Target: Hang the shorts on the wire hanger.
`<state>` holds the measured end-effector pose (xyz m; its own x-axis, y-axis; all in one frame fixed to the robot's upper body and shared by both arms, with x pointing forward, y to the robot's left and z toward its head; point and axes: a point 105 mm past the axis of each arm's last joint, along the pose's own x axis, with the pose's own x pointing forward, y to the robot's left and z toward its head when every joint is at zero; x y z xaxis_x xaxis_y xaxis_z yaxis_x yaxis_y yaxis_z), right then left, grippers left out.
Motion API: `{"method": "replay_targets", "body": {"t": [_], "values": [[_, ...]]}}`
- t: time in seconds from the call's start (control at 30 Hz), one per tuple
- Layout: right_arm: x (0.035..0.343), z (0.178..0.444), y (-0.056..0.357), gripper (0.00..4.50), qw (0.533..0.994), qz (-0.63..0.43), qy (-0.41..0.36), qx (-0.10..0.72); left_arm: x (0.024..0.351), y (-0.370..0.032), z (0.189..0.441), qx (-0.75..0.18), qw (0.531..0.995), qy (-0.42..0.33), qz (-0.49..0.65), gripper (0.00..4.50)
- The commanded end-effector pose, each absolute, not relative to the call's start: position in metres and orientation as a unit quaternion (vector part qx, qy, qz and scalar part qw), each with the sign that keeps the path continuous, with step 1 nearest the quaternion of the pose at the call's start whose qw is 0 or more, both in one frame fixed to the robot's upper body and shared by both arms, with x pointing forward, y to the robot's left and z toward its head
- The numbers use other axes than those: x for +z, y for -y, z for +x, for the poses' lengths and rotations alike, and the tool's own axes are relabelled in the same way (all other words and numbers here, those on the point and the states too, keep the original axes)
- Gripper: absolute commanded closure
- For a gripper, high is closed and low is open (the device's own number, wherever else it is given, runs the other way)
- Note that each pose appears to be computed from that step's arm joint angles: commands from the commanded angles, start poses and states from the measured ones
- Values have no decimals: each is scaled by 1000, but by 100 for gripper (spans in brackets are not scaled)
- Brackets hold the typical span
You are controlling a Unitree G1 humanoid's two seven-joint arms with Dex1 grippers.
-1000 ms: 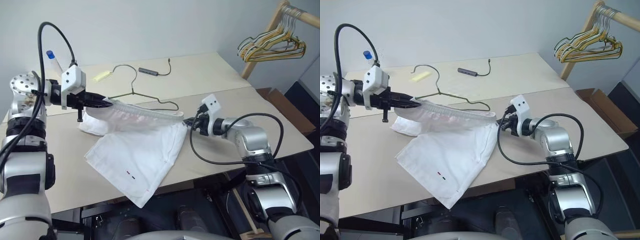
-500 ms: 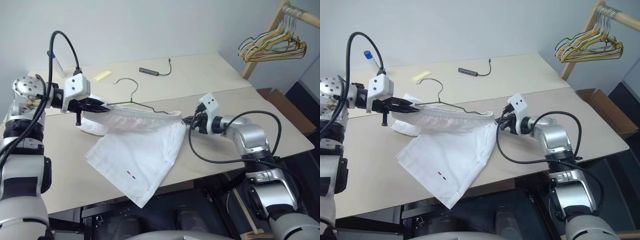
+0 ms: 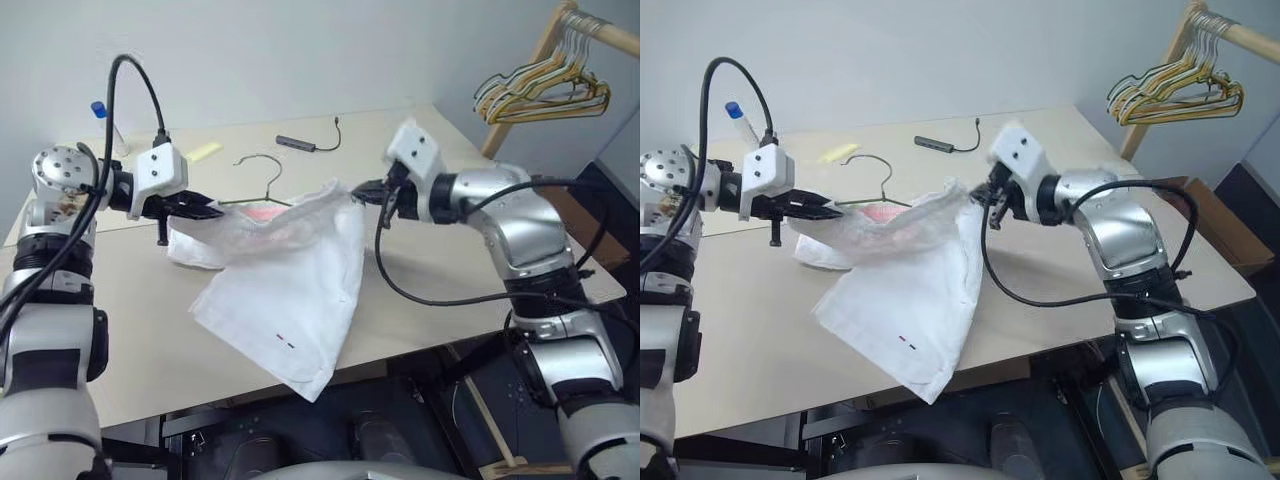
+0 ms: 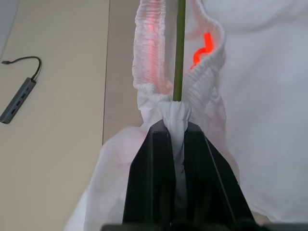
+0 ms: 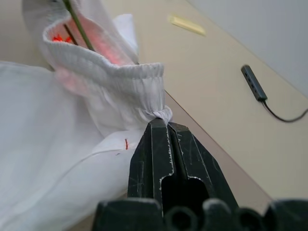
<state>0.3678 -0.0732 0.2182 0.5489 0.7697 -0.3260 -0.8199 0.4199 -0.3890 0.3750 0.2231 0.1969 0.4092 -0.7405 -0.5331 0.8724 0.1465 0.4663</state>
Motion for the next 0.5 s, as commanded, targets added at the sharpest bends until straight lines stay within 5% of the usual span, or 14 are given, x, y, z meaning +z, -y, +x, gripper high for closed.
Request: {"method": "replay_targets", "body": {"t": [0.03,0.4,0.5], "values": [[224,362,62,447,819,-299,-40,488,223,-218,376,-534,759,-39,369,450],[210,374,62,447,810,-370,5,455,220,-222,371,-542,756,-41,366,450],[209,368,62,381,794,-378,11,477,217,-220,371,-541,756,-42,366,450]]}}
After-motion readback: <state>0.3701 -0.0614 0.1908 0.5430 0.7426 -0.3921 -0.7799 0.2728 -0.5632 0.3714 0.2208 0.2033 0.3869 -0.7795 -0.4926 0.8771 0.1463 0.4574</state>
